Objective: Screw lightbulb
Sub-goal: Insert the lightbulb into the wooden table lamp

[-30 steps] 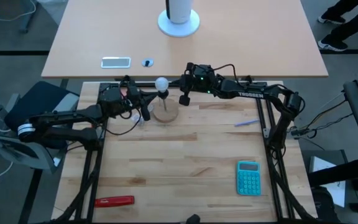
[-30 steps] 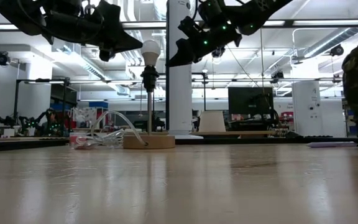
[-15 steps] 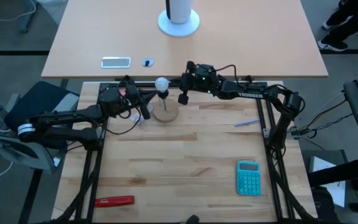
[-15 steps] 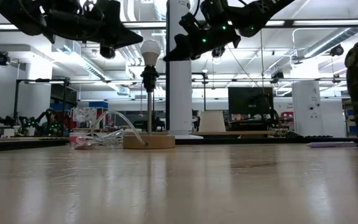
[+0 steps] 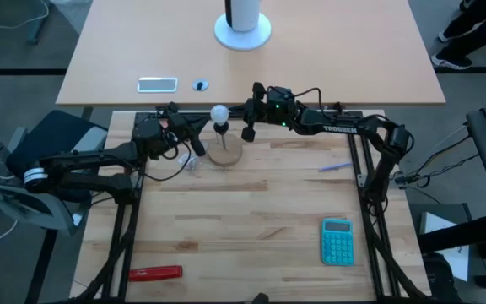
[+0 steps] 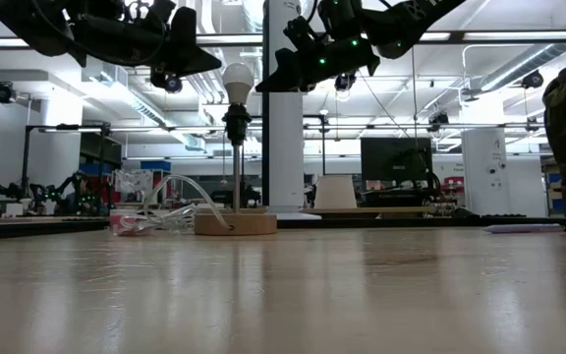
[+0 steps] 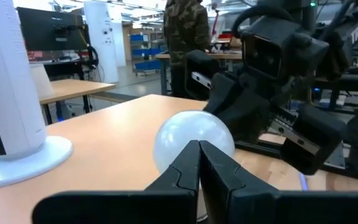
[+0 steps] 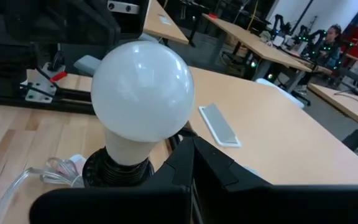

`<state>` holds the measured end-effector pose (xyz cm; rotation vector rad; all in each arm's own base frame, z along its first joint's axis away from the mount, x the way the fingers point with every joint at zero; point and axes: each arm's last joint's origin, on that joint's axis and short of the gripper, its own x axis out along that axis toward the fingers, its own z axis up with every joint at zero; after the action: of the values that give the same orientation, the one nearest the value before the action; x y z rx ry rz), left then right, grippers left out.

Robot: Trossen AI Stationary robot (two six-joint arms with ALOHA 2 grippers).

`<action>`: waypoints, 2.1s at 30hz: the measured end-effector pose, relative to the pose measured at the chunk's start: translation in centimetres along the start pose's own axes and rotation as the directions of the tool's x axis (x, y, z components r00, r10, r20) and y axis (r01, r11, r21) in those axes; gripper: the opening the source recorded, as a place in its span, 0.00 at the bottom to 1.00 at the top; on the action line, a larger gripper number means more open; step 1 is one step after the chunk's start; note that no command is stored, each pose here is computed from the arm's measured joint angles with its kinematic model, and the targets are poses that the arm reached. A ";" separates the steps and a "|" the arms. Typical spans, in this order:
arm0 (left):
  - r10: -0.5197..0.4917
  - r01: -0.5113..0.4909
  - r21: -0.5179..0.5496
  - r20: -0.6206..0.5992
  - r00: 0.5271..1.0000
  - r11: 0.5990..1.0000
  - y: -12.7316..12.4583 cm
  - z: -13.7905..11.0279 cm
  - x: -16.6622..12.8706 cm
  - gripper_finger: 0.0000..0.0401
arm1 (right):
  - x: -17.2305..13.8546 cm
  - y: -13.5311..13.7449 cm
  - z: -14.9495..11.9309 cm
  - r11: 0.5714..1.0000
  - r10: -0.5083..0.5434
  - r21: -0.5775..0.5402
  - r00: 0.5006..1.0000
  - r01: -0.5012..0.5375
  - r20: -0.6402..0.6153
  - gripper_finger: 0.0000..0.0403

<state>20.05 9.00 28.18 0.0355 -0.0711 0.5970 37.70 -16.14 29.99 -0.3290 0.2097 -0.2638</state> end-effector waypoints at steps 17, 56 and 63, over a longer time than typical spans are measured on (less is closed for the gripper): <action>0.004 -0.002 0.116 -0.023 1.000 0.993 0.0 -0.2 0.0 0.00 | 0.1 1.0 0.4 0.997 0.076 0.000 0.997 -0.076 0.025 0.01; -0.037 0.049 0.106 -0.107 0.994 0.993 -0.4 -1.7 0.7 0.00 | -0.1 0.1 -0.5 1.000 0.029 -0.012 0.999 -0.029 -0.039 0.01; -0.033 0.046 0.131 -0.094 0.995 0.990 -0.5 -1.8 1.0 0.00 | -0.1 0.2 -0.4 0.997 0.070 -0.013 0.997 -0.070 -0.020 0.01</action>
<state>21.26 9.27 26.49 0.1390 0.0581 0.5623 37.57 -16.09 29.53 -0.3320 0.2422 -0.1964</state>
